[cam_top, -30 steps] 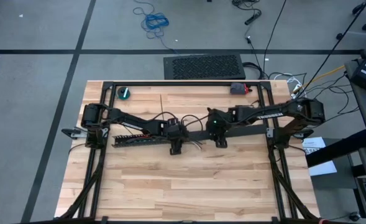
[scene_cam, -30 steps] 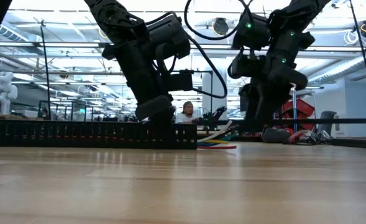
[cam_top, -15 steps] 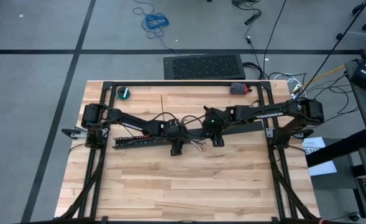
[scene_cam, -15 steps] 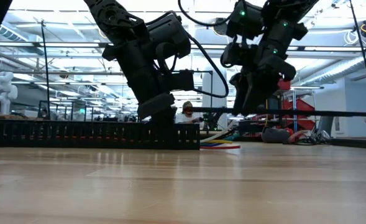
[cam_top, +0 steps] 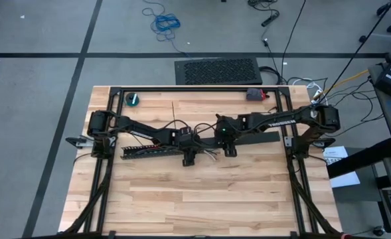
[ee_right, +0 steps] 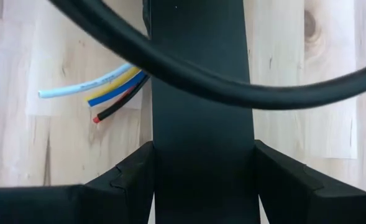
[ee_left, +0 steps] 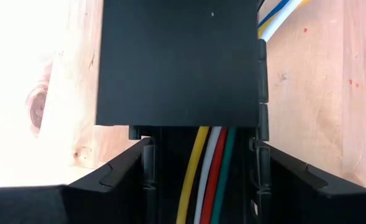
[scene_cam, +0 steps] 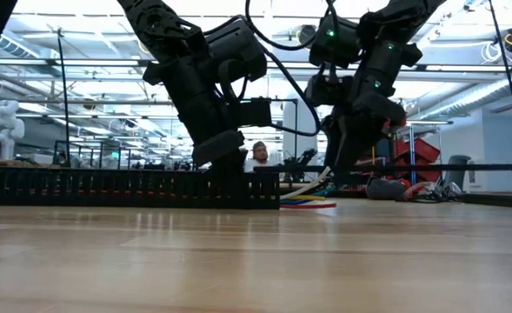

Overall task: Ziptie cables
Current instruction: Insert the cable duct cover

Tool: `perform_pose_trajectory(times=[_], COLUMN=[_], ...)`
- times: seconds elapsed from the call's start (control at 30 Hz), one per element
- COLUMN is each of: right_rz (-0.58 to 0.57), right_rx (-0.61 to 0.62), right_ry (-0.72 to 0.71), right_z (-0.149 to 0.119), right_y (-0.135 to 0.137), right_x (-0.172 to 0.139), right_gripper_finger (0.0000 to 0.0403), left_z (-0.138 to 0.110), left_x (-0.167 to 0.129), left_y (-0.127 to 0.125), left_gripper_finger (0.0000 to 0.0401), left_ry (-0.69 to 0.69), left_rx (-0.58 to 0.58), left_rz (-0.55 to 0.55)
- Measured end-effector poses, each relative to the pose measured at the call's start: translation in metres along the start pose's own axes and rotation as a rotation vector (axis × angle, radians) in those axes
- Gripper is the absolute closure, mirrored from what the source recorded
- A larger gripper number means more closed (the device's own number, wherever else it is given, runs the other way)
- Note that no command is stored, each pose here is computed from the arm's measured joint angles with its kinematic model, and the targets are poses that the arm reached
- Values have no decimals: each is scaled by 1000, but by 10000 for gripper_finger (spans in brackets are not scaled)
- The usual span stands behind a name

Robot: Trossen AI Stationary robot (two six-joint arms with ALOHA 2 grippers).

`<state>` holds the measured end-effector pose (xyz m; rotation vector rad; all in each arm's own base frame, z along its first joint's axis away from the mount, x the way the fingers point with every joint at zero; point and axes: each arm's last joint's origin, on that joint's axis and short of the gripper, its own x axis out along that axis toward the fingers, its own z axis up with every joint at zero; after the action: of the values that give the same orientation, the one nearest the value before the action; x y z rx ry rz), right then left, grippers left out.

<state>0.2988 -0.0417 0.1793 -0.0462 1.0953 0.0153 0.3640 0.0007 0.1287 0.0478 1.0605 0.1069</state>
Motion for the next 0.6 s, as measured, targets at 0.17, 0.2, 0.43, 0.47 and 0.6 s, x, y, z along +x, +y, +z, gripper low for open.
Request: perform_pose_trajectory(times=[0.17,0.2,0.43,0.47,0.6], right_rz=[1,1,5,7,25], right_rx=[8,8,17,20,30], right_ry=[-10,-10,9,9,20], right_z=[5,5,3,4,3], right_y=[-1,-1,0,0,0], right_x=[-3,-3,3,4,9], right_gripper_finger=[186,186,186,186,186], left_z=[0,0,0,0,0], left_x=[0,0,0,0,0], left_y=[0,0,0,0,0], left_gripper_finger=[153,153,153,153,153], left_ry=[0,0,-1,-1,0], left_rx=[-2,-3,-6,-9,-21], left_rz=[1,1,6,7,10])
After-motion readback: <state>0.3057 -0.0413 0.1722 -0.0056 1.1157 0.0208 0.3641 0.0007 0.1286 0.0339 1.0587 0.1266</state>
